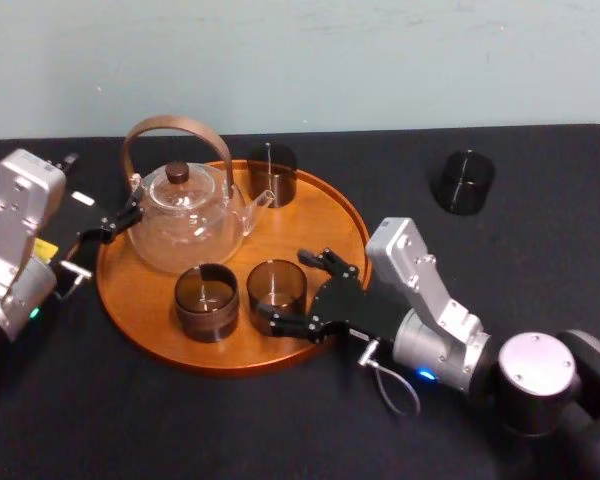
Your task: Pick up the glass from the table and place it on the tray.
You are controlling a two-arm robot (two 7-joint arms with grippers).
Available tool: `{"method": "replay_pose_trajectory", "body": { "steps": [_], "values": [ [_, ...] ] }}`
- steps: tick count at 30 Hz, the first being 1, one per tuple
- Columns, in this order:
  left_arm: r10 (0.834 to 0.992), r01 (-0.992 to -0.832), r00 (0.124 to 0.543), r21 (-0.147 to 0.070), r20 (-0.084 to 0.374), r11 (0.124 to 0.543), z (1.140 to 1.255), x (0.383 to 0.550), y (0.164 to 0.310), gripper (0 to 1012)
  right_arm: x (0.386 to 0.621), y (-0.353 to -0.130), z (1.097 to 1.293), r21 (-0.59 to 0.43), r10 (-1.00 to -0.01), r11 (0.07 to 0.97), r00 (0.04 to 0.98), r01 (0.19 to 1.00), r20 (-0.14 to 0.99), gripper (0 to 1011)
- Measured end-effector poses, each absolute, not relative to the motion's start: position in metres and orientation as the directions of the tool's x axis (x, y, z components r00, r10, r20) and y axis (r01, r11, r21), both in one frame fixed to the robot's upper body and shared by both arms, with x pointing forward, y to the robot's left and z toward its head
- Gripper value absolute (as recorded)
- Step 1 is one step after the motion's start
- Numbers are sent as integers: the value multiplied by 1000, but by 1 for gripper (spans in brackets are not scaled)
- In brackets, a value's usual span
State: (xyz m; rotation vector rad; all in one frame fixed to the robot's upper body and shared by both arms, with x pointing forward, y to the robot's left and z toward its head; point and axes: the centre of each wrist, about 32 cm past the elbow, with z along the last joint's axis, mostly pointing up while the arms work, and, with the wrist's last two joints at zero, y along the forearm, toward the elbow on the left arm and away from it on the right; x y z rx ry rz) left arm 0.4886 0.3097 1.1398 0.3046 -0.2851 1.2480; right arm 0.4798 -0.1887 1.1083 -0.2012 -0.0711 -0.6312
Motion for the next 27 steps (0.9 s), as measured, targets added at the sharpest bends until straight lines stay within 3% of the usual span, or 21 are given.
{"method": "replay_pose_trajectory", "body": {
  "steps": [13, 27],
  "values": [
    [880, -955, 292, 70, 374, 287, 1140, 489, 310, 1010, 465, -214, 1124, -124, -614, 766, 775, 631, 150, 1002],
    [880, -955, 292, 70, 374, 287, 1140, 489, 310, 1010, 438, -235, 1131, -79, -609, 779, 781, 622, 141, 1003]
  ]
}}
